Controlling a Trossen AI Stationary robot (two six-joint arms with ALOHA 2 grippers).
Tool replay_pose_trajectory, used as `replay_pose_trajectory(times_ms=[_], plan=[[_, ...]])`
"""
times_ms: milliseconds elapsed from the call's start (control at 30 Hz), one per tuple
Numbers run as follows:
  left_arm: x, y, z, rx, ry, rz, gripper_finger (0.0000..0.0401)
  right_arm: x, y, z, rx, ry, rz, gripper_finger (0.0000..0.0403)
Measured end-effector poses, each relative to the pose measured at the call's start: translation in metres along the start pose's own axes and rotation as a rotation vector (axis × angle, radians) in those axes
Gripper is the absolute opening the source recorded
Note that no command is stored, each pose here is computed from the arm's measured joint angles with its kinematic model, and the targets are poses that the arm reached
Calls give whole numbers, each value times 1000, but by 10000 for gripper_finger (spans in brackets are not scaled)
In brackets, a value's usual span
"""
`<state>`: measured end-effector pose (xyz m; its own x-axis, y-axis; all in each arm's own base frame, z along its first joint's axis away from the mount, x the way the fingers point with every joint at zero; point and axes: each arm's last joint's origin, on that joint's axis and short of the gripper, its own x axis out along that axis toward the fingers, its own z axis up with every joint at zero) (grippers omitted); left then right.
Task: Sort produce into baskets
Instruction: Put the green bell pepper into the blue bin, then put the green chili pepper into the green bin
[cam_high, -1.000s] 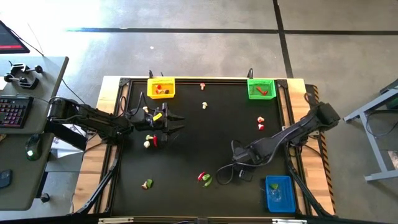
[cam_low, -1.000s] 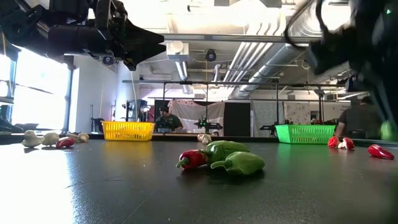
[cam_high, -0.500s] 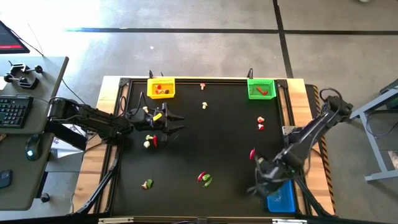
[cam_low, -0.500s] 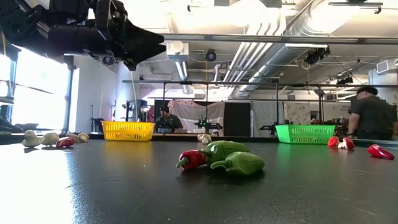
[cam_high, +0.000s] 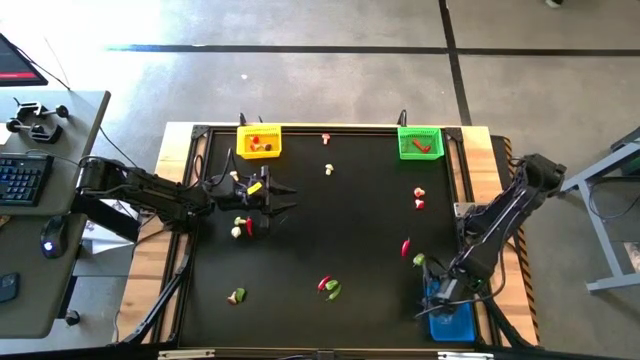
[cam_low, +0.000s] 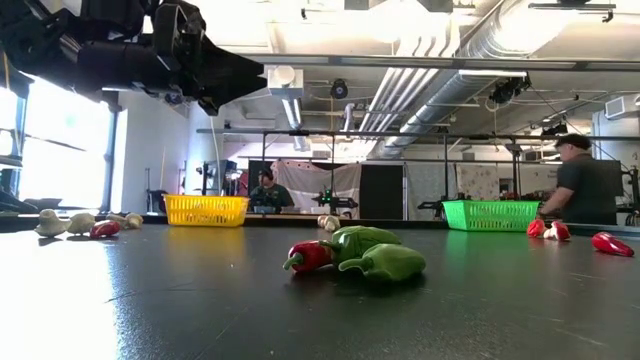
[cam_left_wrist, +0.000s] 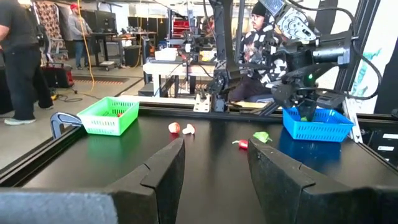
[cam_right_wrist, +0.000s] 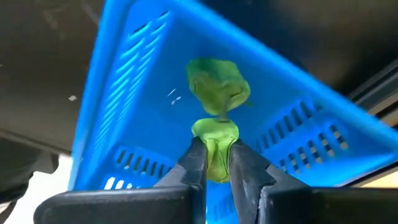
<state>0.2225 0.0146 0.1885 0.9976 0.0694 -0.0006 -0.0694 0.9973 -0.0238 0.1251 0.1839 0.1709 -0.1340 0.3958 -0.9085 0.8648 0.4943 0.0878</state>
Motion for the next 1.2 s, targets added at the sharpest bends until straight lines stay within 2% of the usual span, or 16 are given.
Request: replay_pose_trajectory(times_ms=[100, 367, 500, 667, 933, 1033, 1200], plan=[[0, 0, -1, 1, 15, 0, 163, -1, -1, 0, -15, -7, -17, 55], [0, 0, -7, 3, 75, 8, 163, -20, 7, -5, -52, -18, -40, 156], [-2, -1, -3, 3, 61, -34, 152, -37, 15, -10, -74, -23, -32, 169], [-5, -3, 0, -18, 109, -98, 117, -60, 28, -11, -138, -41, 22, 136], [-2, -17, 0, -16, 344, -253, 35, -72, 39, 23, -344, -329, 82, 12], [-1, -26, 1, -5, 399, -290, 7, -71, 42, 42, -436, -403, 88, 11], [2, -42, 11, -27, 428, -341, 4, -69, 49, 77, -586, -542, 151, 6]])
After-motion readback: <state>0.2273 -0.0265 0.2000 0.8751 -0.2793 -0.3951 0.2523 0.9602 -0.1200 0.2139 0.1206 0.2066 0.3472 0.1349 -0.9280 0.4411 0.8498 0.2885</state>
